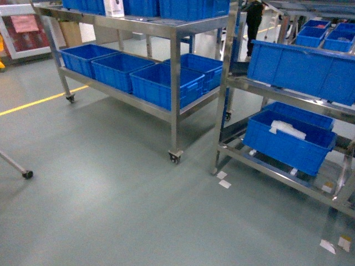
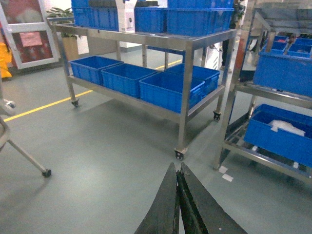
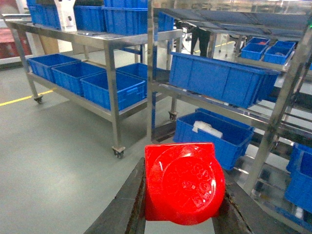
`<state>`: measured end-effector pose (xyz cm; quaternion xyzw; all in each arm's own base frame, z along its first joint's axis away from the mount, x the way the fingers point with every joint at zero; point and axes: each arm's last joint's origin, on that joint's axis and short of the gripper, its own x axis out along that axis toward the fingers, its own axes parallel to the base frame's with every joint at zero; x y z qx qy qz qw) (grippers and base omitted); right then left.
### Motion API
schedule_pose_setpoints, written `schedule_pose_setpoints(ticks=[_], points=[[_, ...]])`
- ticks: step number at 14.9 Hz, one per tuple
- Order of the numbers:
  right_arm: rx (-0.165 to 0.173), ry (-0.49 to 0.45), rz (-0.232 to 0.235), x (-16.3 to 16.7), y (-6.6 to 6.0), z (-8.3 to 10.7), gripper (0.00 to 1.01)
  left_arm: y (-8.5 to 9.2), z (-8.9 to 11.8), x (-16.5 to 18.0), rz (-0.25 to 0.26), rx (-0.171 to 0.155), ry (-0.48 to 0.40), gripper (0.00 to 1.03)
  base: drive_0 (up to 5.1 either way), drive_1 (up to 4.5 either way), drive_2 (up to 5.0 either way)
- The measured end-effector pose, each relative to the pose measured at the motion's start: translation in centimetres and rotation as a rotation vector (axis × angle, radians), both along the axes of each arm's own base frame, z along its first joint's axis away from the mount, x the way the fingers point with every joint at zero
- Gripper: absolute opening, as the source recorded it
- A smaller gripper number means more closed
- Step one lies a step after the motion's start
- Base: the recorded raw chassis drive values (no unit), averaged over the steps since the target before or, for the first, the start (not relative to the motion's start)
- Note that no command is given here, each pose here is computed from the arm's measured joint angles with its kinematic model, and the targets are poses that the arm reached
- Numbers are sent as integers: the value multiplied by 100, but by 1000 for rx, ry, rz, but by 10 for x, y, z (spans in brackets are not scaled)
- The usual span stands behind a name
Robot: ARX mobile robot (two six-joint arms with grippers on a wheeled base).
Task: Pick red block from blue box to shelf
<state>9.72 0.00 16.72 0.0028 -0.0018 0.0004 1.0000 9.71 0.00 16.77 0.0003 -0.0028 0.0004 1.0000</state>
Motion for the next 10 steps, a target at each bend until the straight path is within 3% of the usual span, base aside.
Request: schedule_pose_setpoints(ticks=[10], points=[[0,0,0,0,0,0,28,0,0,0,0,0,0,2,-148,-148,-148]])
